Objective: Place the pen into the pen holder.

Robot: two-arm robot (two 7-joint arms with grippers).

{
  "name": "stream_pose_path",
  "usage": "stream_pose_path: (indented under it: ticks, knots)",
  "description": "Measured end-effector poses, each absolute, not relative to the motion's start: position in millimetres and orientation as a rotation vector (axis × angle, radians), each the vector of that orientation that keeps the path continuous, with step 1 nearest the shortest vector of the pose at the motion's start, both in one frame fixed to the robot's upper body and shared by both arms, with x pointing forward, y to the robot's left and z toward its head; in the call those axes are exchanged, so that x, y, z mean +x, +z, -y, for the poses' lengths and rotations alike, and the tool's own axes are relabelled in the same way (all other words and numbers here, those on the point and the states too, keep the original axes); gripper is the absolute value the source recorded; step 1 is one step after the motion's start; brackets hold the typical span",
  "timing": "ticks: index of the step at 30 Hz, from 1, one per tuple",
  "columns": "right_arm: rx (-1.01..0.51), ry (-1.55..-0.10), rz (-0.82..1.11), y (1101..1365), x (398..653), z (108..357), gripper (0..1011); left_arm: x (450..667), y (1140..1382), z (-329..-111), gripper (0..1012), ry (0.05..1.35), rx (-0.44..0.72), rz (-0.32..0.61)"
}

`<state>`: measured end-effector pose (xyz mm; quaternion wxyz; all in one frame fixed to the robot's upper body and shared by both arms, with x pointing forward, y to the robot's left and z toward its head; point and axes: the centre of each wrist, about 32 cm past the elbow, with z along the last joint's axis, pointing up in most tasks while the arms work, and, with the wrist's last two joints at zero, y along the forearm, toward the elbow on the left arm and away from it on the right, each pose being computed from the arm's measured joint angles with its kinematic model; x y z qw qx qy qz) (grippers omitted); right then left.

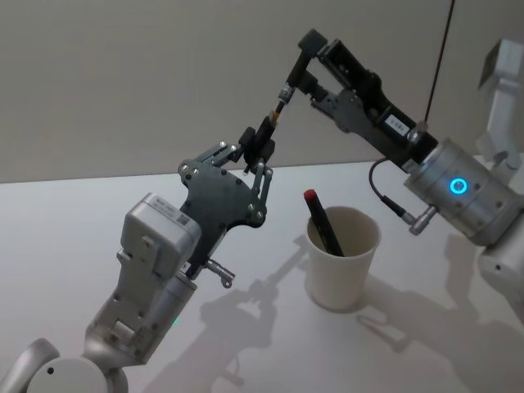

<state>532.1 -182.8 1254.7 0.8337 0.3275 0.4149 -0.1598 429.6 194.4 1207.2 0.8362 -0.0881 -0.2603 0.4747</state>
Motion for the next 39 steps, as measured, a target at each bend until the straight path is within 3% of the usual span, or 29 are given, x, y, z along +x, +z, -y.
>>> stream_pose_path:
  ticks: [21,28,39]
  knots:
    - [0.645,-0.297,-0.876,1254,540,163,981,427,1207,-196,194,1.014,-0.186,0.549]
    - [0.639,-0.294,-0.873,1254,541,161,813,427,1207,-196,194,1.015,-0.186,0.549]
    - [0.636,-0.292,-0.87,1254,542,159,446,427,1207,-197,194,1.016,-0.187,0.548]
